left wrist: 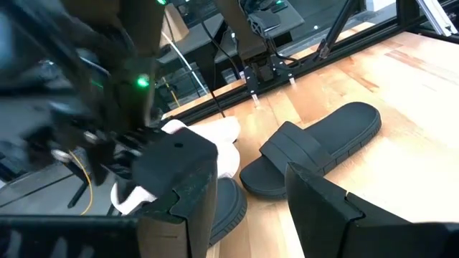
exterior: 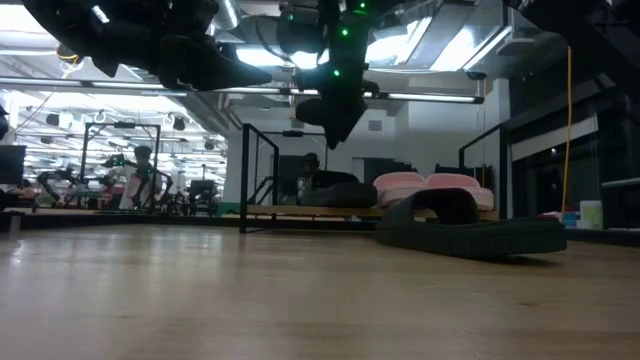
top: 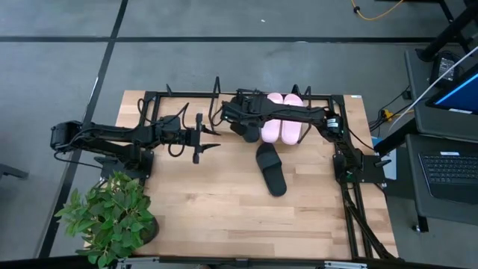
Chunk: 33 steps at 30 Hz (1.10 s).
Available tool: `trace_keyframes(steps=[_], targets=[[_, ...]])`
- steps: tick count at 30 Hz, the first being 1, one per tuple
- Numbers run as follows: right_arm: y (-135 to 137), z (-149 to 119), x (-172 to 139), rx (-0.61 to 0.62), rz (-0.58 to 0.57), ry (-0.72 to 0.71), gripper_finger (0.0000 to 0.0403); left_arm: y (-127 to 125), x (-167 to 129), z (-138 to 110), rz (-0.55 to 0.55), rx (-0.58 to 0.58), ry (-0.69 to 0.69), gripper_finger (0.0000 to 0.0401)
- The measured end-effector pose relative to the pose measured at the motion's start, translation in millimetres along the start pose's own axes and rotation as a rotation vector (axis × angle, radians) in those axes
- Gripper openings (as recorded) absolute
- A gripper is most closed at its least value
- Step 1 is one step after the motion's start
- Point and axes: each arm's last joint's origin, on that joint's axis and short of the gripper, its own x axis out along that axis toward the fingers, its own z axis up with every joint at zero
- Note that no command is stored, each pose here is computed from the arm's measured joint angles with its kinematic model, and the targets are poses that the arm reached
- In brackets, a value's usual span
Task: Pick and place slides into the shelf
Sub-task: Adjust the black slide on the shelf
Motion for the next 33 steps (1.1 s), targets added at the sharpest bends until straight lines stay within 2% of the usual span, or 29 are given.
trace_keyframes(steps=[6, 9, 17, 33], targets=[[11, -20, 20, -0.069, -0.014, 0.093, 0.0161, 0, 0, 0, 0.0, 0.0, 0.001, 0.0157], [17, -26, 28, -0.066, -0.013, 0.098, 0.0148, 0, 0, 0, 0.0, 0.0, 0.001, 0.0157], [26, -24, 38, -0.046, 0.002, 0.03, 0.0119, 0, 0, 0, 0.001, 0.0, 0.001, 0.0157], [21, -23, 39, -0.075, -0.081, 0.017, 0.0116, 0, 0, 0, 0.002, 0.0, 0.001, 0.0157]])
